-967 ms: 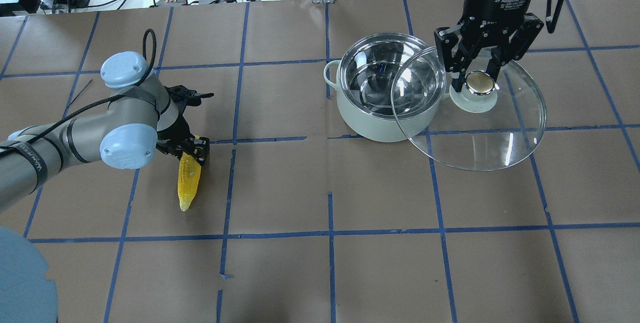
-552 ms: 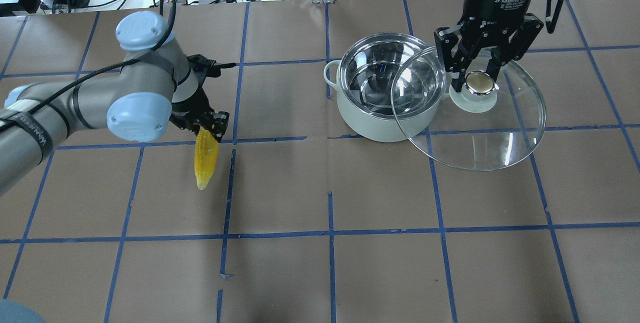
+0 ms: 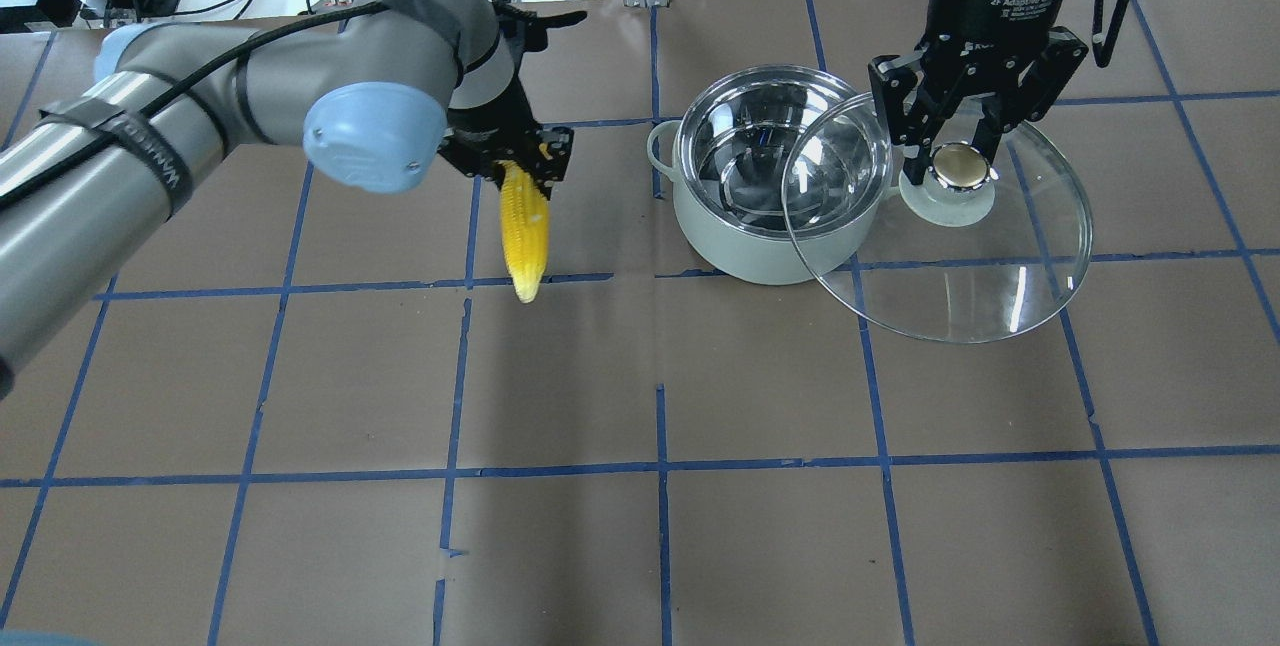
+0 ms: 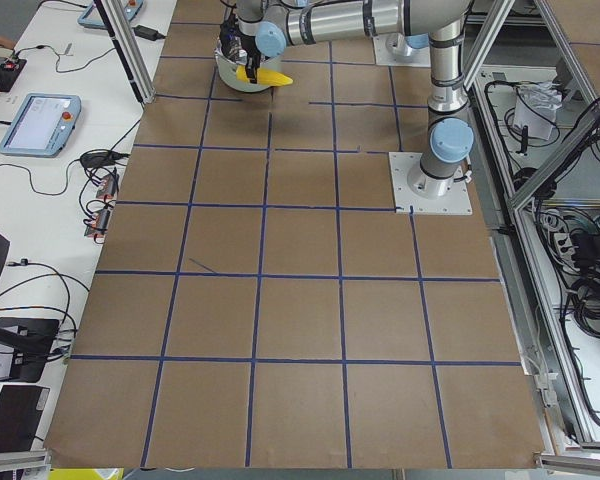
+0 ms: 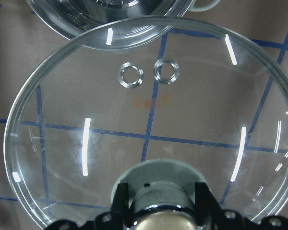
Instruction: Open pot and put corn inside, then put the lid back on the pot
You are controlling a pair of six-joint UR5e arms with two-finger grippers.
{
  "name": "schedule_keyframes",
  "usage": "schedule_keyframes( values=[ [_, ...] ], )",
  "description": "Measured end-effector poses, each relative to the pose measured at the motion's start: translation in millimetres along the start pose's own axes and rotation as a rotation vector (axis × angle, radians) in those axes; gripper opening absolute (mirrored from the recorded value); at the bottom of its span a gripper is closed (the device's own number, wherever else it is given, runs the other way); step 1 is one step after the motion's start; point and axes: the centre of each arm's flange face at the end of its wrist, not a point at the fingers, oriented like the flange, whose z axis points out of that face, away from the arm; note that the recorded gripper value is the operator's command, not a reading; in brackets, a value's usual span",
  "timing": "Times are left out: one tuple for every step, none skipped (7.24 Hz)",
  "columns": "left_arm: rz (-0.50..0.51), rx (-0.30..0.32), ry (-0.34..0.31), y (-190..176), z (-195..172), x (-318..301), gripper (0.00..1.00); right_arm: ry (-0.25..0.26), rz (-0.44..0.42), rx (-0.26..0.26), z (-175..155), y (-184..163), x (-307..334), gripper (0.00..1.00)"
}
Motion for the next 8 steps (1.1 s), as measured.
schedule_keyframes(
  values=[
    [0.004, 0.013, 0.009, -21, -1, 45, 0.05, 0.0, -0.003, -0.001, 1, -1, 0, 0.35],
    [0.014, 0.009, 0.013, -40, 0, 78, 0.06, 0.0, -0.004, -0.002, 1, -1, 0, 0.35],
    [0.025, 0.011, 0.021, -58, 2, 103, 0.06, 0.0, -0.004, -0.003, 1, -2, 0, 0.35],
    [0.035, 0.017, 0.026, -71, 9, 122, 0.23, -0.001, -0.005, -0.003, 1, -2, 0, 0.35],
    [0.043, 0.019, 0.026, -82, 22, 134, 0.89, 0.0, -0.006, -0.004, 2, -2, 0, 0.35],
    [0.042, 0.015, 0.02, -90, 37, 142, 1.0, 0.0, -0.006, -0.005, 2, -2, 0, 0.35],
    [0.03, 0.008, 0.015, -93, 51, 148, 1.0, 0.0, -0.007, -0.005, 2, -2, 0, 0.35],
    [0.022, -0.002, 0.01, -92, 60, 151, 1.0, 0.0, -0.008, -0.005, 2, -2, 0, 0.35]
  ],
)
